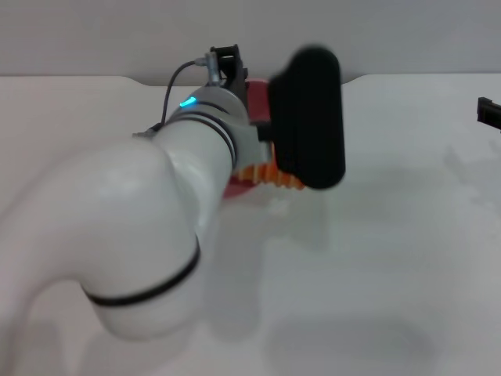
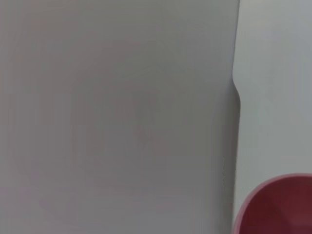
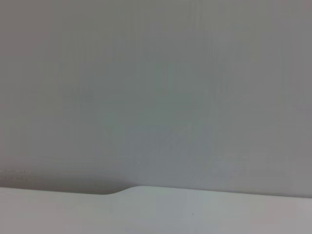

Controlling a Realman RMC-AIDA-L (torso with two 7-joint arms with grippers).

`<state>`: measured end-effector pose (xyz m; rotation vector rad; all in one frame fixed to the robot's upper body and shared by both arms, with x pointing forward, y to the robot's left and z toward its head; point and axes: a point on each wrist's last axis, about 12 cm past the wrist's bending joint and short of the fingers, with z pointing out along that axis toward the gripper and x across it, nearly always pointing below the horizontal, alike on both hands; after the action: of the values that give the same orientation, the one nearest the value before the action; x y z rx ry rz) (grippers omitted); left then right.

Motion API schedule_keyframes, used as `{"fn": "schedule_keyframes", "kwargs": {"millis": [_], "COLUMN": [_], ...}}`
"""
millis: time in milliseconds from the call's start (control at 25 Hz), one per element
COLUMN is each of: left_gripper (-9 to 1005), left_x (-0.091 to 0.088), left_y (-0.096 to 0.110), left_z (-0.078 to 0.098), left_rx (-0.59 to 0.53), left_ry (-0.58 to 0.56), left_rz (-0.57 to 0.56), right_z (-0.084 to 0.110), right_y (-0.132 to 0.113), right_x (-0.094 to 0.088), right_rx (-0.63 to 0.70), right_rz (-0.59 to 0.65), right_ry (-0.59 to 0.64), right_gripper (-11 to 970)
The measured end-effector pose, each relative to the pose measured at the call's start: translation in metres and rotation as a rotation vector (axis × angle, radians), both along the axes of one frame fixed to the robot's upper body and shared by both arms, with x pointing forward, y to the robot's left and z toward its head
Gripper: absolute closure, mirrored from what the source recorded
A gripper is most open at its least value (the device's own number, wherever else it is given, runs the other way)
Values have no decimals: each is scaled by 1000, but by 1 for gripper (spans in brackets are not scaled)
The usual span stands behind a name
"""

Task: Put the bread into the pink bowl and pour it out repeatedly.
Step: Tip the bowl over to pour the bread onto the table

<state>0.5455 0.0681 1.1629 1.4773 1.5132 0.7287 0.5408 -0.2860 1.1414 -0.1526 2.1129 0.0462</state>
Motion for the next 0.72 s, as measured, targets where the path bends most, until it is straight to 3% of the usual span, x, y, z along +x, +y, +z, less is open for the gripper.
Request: {"fn": "schedule_keyframes", "kwargs": {"millis": [40,720], "left_gripper": [945,945], "left_x": [-5,-33], "left_y": [-3,-18], "left_z": [-1,-9], "left_rx": [56,324], "left_ry": [-46,-243], "left_rz": [-29,-195], "right_z": [0,-4], "right_y": [0,4], "right_x": [0,-1], "right_rx": [0,2], "right_rz": [0,11], "right_ry": [1,17], "right_gripper": [177,178]}}
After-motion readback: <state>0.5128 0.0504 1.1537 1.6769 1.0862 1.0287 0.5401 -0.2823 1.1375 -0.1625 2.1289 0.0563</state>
